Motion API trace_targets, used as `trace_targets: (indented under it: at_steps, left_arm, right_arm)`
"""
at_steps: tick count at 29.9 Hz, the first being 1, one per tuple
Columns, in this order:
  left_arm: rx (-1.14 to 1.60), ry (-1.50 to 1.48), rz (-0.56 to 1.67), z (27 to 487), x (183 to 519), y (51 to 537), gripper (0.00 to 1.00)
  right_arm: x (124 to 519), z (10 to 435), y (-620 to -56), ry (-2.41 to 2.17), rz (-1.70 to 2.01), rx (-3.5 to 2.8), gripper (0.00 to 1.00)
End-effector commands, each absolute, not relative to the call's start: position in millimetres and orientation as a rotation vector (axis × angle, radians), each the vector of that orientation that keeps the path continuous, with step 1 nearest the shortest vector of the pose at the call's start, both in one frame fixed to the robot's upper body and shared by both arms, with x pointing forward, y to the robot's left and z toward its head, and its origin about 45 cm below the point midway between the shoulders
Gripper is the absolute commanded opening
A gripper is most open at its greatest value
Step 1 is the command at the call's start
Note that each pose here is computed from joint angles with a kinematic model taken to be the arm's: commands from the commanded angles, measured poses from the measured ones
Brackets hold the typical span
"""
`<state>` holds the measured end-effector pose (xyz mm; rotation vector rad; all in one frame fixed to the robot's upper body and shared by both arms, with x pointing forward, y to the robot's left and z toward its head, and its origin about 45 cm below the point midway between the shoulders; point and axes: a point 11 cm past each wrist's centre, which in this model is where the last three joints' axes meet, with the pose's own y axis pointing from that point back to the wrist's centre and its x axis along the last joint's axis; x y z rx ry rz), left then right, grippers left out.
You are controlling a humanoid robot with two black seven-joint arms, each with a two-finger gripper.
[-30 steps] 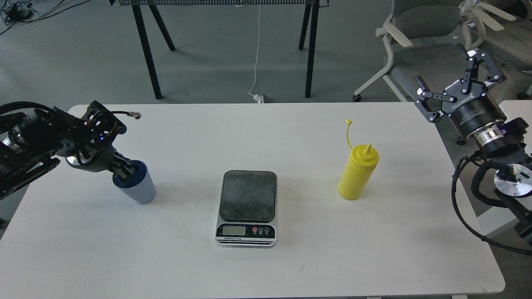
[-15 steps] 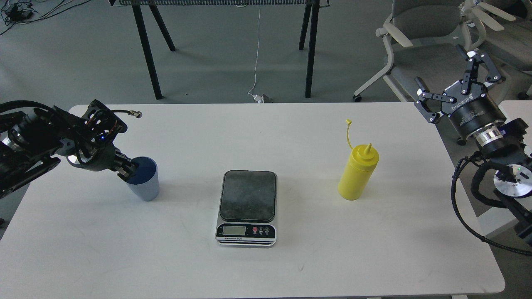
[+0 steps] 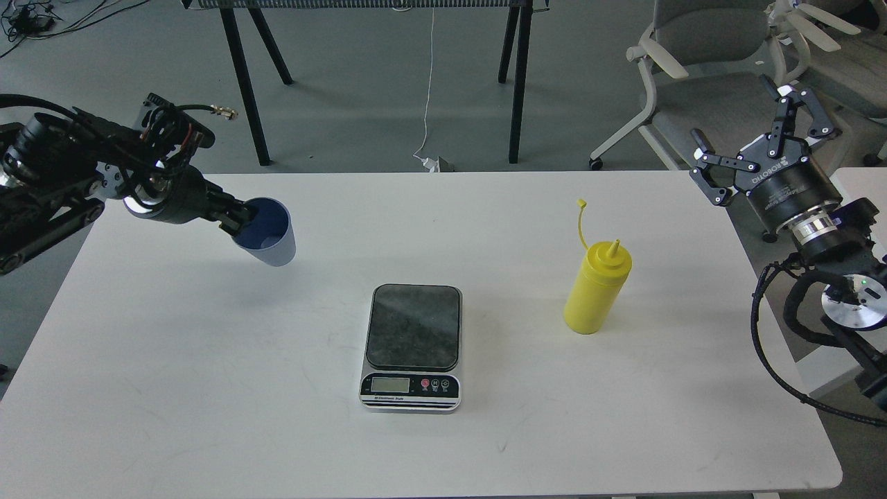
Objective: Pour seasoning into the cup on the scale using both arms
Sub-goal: 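Lift the blue cup with the left gripper and carry it over the scale, then set the blue cup on the scale and open the left gripper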
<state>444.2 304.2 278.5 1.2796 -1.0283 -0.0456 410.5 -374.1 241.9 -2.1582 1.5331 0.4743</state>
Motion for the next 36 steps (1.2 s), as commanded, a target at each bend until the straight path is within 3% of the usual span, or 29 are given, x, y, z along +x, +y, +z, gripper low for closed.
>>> trace_targets:
  at_steps: [1,8,21,36]
  left_arm:
    - [1.144,-1.132,-0.064,316.4,446.0,248.4,0.04]
    - [1.025,-1.166,-0.218,285.2,431.6,170.0,0.04]
    - [1.044,-1.067,-0.295,223.0,407.6,183.4,0.04]
    - [1.023,-1.042,-0.312,209.5,399.8,177.0,0.07]
  right_arm:
    - [410.2,241.2,-374.7,1.536,0.475,-2.157,0.99]
    - [410.7,242.3,-376.5,1.54,0.471,-2.151,0.99]
    - [408.7,234.5,-373.2,1.54,0.495,-2.14,0.99]
    - [406.9,231.7,-375.4,1.549,0.5,-2.137,0.99]
